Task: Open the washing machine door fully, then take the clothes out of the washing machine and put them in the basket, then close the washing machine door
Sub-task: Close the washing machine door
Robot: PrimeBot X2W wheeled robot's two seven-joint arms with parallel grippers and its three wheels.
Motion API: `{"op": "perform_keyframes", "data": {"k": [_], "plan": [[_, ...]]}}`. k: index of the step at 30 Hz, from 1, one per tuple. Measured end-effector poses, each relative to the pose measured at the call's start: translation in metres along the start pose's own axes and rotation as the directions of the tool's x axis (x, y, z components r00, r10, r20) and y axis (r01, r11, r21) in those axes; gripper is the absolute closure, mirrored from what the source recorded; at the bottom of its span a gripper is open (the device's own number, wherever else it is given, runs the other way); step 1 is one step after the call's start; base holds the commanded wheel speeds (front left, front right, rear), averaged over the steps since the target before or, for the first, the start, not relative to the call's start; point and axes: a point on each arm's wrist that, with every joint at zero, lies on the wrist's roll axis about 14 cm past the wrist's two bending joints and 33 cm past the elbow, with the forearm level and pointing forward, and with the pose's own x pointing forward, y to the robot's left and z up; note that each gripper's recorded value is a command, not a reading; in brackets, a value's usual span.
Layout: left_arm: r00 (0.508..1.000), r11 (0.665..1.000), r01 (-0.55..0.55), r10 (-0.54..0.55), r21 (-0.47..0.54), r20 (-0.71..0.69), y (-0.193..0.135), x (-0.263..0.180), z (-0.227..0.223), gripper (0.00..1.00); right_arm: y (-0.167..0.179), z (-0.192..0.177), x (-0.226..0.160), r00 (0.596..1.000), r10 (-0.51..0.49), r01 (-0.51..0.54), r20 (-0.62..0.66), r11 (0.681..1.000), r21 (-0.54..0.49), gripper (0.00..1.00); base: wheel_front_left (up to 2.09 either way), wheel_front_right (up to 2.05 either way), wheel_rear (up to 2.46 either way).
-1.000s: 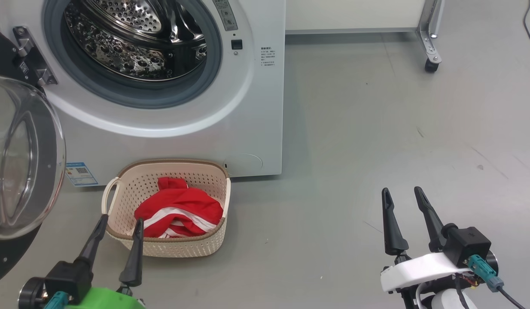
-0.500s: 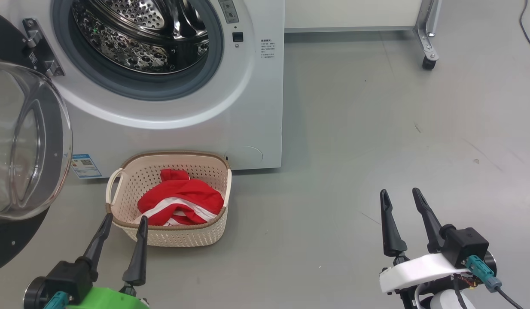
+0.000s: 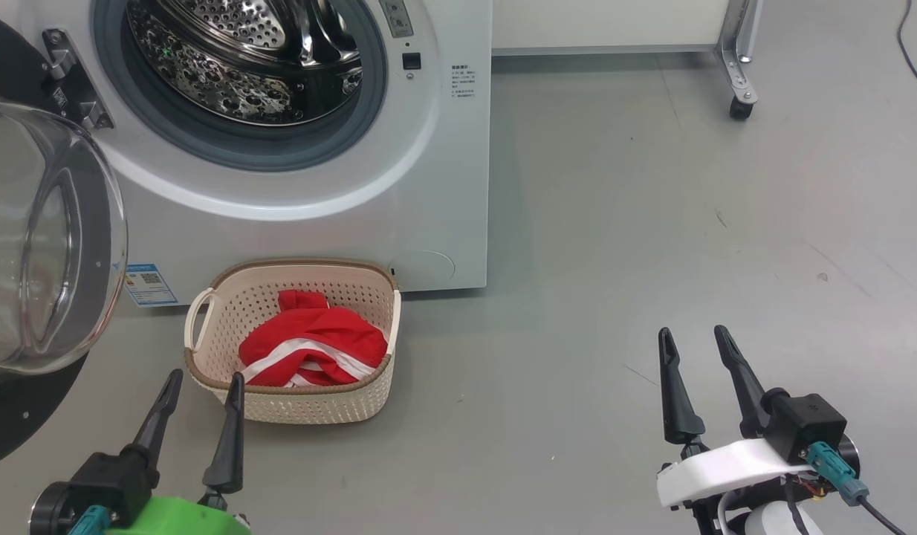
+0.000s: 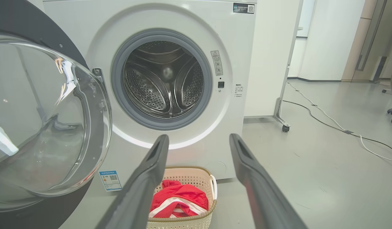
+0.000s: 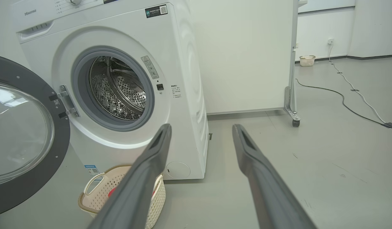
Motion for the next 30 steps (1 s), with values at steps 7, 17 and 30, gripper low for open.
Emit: {"op": "perform_keyframes", "data": {"k": [7,17,30], "plan": [[1.000,1.000,0.001,-0.001,0.004,-0.005,0.0001,-0.0012,-0.0015,0.00,-0.0005,0.0002,0.0000,1.000,-0.002,0.002,0.001,1.000,0.000,0.00,0.00,0.00,0.00],[1.000,1.000,-0.010,0.010,0.011,-0.014,0.0038,-0.0037,-0.0040,0.00,-0.0006,-0.0007,0.0004,1.000,-0.002,0.002,-0.002,1.000,0.001,0.00,0.00,0.00,0.00],[1.000,1.000,-0.016,0.016,0.015,-0.018,0.0057,-0.0043,-0.0052,0.00,0.0003,-0.0017,0.0014,1.000,0.000,0.000,-0.005,1.000,0.007,0.00,0.00,0.00,0.00]]}}
